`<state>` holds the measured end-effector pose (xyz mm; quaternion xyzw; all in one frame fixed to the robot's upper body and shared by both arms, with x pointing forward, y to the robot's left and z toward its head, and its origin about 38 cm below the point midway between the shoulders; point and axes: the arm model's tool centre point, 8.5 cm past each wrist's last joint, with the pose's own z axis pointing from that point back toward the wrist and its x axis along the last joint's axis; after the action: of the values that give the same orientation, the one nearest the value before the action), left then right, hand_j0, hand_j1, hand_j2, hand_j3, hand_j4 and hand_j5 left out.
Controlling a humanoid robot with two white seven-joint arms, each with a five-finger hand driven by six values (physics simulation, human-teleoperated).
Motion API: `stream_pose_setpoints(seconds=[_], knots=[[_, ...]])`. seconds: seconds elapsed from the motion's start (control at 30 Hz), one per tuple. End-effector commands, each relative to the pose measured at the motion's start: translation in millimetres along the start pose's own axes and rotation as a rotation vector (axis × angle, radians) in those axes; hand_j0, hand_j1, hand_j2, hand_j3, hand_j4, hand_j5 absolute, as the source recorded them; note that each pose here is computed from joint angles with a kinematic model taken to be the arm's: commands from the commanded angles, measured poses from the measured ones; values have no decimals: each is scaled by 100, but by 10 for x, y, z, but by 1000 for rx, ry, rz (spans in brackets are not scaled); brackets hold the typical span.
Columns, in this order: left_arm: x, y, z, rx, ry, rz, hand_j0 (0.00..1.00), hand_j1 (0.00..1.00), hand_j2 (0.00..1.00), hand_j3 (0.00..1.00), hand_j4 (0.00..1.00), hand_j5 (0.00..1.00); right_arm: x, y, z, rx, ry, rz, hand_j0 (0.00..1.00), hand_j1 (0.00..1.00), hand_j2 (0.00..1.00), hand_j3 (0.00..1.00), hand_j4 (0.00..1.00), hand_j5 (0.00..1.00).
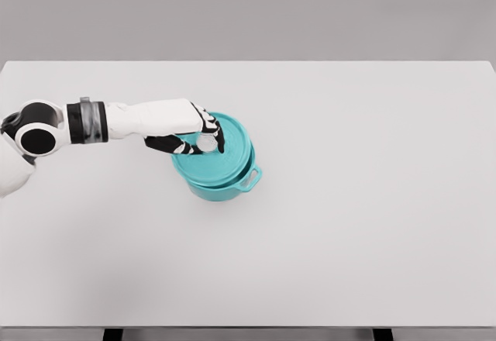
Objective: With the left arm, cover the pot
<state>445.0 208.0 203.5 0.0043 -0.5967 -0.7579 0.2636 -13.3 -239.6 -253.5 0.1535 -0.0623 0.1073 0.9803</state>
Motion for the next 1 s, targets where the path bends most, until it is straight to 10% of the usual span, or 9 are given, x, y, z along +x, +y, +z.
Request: stream_pose_setpoints(seconds=[0.0,0.7,0.97], knots=[[4,5,0,5,-2,7,57,57,57,57,57,57,-11,3,2,1,1,0,100,100,100,100,100,100],[32,13,-51,10,-17,10,57,57,57,57,57,57,-1,0,0,0,0,0,100,100,100,100,100,100],[33,9,-53,9,-17,11,72,72,72,72,72,72,-1,0,0,0,0,0,100,100,100,100,100,100]])
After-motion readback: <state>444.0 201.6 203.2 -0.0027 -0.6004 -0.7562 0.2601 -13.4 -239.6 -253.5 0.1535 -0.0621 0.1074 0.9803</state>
